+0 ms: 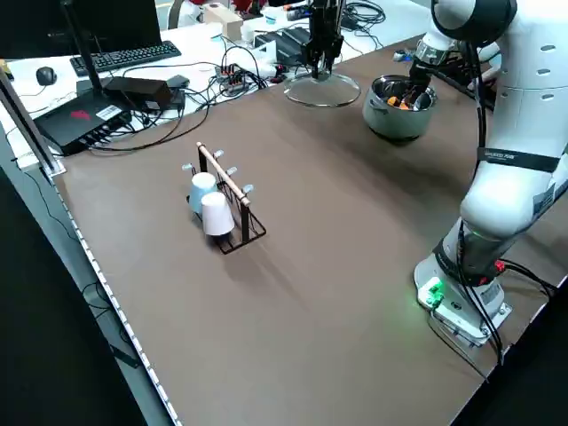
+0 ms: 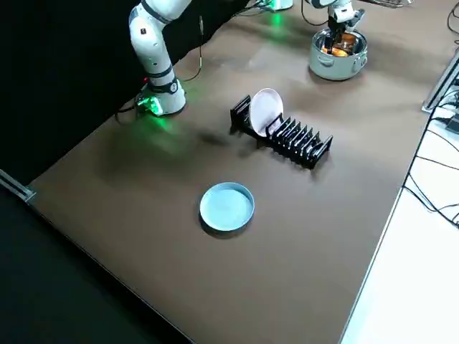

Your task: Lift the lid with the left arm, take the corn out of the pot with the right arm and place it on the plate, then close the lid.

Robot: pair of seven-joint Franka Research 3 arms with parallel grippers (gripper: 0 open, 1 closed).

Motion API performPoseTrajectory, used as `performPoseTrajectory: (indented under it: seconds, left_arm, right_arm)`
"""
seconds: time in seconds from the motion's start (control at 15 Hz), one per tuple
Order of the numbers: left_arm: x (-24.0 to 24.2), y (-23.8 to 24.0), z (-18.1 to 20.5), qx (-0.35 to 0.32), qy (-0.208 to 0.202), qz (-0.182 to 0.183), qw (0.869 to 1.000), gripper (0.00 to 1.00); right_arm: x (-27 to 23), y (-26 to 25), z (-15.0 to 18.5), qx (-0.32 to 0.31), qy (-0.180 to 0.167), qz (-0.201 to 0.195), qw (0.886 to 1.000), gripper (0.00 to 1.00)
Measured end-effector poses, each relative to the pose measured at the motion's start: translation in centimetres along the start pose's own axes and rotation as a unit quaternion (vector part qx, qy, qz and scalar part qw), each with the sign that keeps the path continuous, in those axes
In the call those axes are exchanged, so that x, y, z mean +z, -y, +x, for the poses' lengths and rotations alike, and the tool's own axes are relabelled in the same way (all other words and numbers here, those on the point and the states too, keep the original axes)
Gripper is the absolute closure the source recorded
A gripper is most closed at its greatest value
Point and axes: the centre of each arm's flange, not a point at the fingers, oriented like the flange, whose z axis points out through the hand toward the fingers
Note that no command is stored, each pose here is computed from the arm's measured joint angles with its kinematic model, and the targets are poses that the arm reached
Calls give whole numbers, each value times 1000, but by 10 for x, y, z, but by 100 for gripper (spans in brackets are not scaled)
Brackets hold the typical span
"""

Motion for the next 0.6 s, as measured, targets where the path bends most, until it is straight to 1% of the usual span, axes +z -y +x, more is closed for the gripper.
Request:
performPoseTrajectory:
  seconds: [0.6]
  left_arm:
    - [0, 0, 0, 0, 0, 0, 1000, 50]
  right_arm:
    - [39, -5, -8, 3, 10, -15, 1000, 0]
